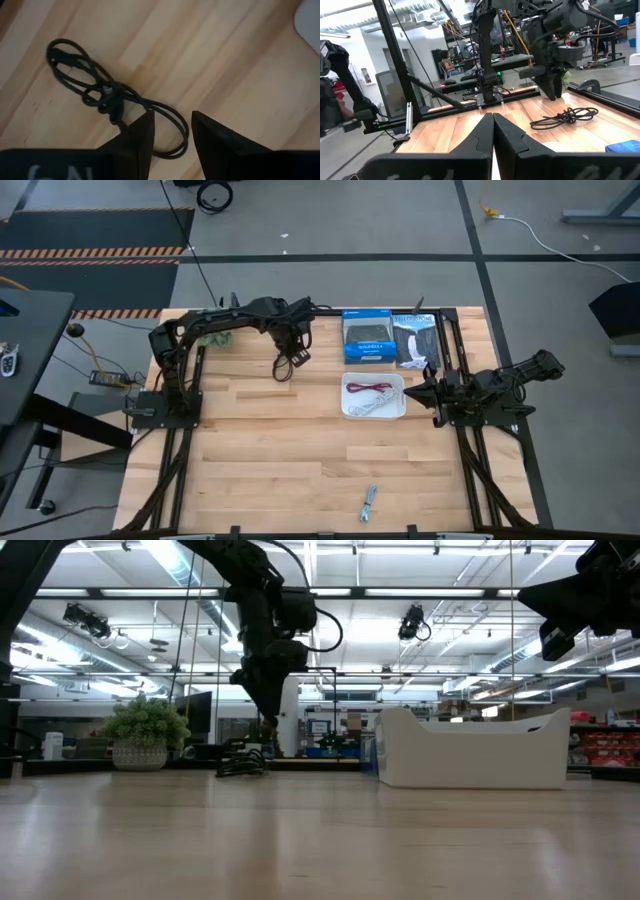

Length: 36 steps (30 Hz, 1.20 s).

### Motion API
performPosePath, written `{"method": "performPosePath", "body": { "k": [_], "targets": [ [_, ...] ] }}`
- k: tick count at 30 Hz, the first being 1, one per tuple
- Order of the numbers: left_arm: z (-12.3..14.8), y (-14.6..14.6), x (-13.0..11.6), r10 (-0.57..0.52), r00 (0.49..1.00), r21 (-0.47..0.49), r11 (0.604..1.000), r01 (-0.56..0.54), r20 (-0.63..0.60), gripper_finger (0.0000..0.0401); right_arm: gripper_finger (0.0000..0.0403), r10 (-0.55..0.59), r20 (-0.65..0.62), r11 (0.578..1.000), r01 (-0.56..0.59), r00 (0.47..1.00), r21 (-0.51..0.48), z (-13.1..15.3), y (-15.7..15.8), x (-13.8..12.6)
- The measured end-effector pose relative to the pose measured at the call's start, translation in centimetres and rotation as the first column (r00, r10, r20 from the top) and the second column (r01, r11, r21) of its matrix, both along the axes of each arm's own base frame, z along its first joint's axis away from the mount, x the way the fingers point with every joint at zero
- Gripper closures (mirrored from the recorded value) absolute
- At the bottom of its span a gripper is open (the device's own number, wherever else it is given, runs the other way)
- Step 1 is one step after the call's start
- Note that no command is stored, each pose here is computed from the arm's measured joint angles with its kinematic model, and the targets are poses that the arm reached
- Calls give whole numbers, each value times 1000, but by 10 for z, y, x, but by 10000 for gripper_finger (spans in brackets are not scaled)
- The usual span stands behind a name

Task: Pick and place USB-C Cables
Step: Put the black charger cable into the white bin

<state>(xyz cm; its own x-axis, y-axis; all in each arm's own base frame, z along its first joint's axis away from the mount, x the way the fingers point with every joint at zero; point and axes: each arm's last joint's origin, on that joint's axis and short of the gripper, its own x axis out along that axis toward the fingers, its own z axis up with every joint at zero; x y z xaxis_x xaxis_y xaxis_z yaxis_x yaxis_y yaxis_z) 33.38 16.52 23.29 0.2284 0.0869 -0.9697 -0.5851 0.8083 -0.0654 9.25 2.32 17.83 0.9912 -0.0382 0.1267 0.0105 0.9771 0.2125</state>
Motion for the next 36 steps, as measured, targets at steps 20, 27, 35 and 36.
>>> {"method": "performPosePath", "body": {
  "k": [20, 27, 35, 36],
  "targets": [
    [-19, 53, -30, 308, 951, -60, 950, -308, -9, 99, 389, 0, 0, 1000, 0, 1000, 0, 0, 0, 0],
    [-42, 49, -35, 353, 935, -75, 932, -354, -27, 99, 389, 0, 0, 1000, 0, 1000, 0, 0, 0, 0],
    [-64, 43, -37, 407, 914, -81, 911, -405, 8, 105, 389, 0, 0, 1000, 0, 1000, 0, 0, 0, 0],
    [-66, 43, -35, 414, 910, -81, 908, -411, 23, 106, 389, 0, 0, 1000, 0, 1000, 0, 0, 0, 0]
  ]
}}
